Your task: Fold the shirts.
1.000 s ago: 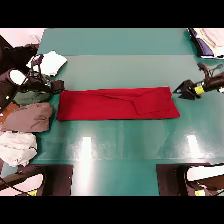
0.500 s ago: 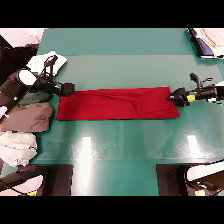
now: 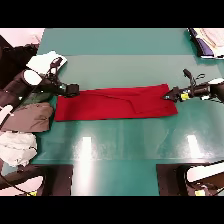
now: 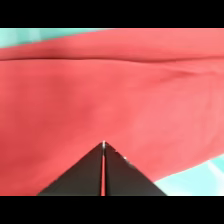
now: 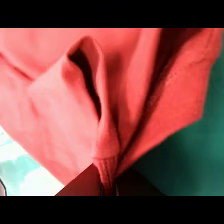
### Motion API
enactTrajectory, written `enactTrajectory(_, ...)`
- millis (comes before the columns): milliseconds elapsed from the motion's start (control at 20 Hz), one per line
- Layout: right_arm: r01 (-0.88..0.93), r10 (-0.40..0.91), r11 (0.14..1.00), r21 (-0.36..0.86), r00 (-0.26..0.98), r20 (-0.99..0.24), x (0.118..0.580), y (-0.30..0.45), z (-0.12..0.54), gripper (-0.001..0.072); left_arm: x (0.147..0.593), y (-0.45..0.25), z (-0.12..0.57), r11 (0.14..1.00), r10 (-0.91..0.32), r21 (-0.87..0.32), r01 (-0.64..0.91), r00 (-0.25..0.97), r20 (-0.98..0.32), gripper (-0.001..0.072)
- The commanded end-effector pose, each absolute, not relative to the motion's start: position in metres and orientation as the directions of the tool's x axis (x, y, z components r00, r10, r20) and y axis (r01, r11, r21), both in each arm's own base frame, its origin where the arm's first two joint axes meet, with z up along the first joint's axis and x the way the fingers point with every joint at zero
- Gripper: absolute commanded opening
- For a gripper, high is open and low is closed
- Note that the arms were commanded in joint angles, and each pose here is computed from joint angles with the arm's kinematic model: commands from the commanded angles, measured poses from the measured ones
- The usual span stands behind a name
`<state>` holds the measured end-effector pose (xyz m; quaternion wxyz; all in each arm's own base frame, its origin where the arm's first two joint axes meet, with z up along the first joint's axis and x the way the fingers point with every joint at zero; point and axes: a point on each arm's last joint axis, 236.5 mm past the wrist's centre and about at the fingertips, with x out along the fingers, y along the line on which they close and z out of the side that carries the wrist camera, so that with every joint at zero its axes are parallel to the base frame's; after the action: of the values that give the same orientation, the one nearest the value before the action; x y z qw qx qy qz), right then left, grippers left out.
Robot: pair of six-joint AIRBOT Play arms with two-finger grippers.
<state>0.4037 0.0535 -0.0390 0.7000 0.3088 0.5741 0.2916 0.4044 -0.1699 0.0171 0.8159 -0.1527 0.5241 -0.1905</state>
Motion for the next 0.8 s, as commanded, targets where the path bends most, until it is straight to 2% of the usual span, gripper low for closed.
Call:
enactTrajectory(0,-0.116,0.765,0.635,0.764,0.231,-0.601,0.413,0.063,0.015,0.0015,0.413,-0.223,0.012,0.854,-0.519,-0.456,0.25,0.355,-0.777,0.0022)
enactTrajectory(150,-0.179,0.779,0.625,0.76,0.212,-0.59,0.417,0.085,0.081,0.0015,0.422,-0.294,0.004,0.809,-0.566,-0.452,0.377,0.29,-0.772,0.0022)
enactTrajectory(350,-0.282,0.793,0.608,0.742,0.168,-0.586,0.417,0.133,0.142,0.0015,0.42,-0.359,-0.037,0.768,-0.58,-0.458,0.448,0.182,-0.794,0.0023)
enactTrajectory(600,-0.459,0.81,0.564,0.686,0.145,-0.568,0.408,0.201,0.191,0.0015,0.425,-0.369,-0.069,0.772,-0.564,-0.456,0.442,0.145,-0.813,0.0022)
enactTrajectory(750,-0.512,0.759,0.614,0.601,0.176,-0.627,0.408,0.223,0.195,0.0015,0.425,-0.368,-0.07,0.773,-0.56,-0.451,0.446,0.146,-0.816,0.0022)
